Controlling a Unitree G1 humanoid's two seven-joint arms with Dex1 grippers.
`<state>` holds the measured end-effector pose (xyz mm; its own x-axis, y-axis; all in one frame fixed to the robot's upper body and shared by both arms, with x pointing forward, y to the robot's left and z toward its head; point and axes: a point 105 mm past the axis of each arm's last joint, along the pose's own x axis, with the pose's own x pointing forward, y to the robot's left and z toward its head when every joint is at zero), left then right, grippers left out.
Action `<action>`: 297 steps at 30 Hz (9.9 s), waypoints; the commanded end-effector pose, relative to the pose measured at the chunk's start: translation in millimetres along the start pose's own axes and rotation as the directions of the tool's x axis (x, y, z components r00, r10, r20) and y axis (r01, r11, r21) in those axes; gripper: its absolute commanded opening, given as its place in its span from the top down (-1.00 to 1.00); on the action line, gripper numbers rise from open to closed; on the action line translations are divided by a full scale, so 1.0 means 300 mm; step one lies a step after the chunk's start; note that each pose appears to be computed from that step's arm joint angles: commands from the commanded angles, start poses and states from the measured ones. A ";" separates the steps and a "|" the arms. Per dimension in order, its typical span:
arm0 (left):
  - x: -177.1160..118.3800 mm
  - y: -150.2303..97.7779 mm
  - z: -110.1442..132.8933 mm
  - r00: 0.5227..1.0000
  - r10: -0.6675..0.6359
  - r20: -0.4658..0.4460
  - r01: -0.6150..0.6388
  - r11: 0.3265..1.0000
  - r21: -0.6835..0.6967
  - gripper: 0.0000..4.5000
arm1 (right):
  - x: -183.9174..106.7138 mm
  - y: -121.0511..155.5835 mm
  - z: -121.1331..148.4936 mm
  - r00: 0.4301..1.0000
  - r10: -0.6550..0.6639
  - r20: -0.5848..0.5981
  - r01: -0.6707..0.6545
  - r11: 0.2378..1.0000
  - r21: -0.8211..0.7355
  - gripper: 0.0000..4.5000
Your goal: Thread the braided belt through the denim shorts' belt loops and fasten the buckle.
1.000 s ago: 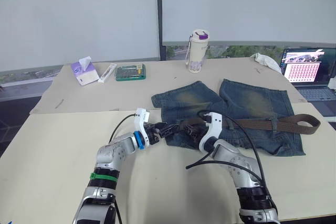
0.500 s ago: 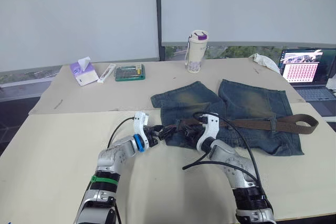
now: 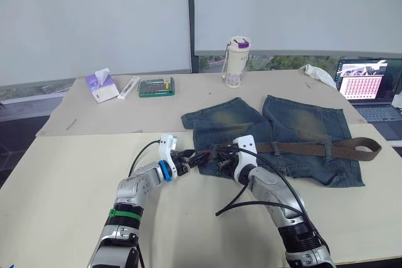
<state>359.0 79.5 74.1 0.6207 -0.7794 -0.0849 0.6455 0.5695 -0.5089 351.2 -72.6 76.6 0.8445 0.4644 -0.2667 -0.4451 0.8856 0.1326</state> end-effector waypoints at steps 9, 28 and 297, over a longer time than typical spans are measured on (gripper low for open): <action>0.015 -0.043 0.017 0.998 -0.055 0.025 0.055 0.998 -0.010 -0.32 | 0.000 -0.005 -0.053 0.998 -0.015 -0.060 0.014 1.000 -0.012 1.00; -0.024 0.052 0.069 0.993 0.107 0.039 -0.110 0.991 0.081 1.00 | -0.114 0.081 0.073 0.968 0.228 0.105 -0.241 0.963 0.123 -0.22; 0.073 -0.300 0.293 0.882 -0.415 0.225 -0.387 -0.362 0.848 1.00 | -0.261 -0.042 0.500 0.910 0.108 0.401 -0.321 0.797 0.512 0.36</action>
<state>354.6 35.6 179.6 0.4135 -0.8588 0.3024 -0.0571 0.3071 0.9500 336.5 -115.3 227.0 0.8370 0.5378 0.1009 -0.4543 0.5802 0.6760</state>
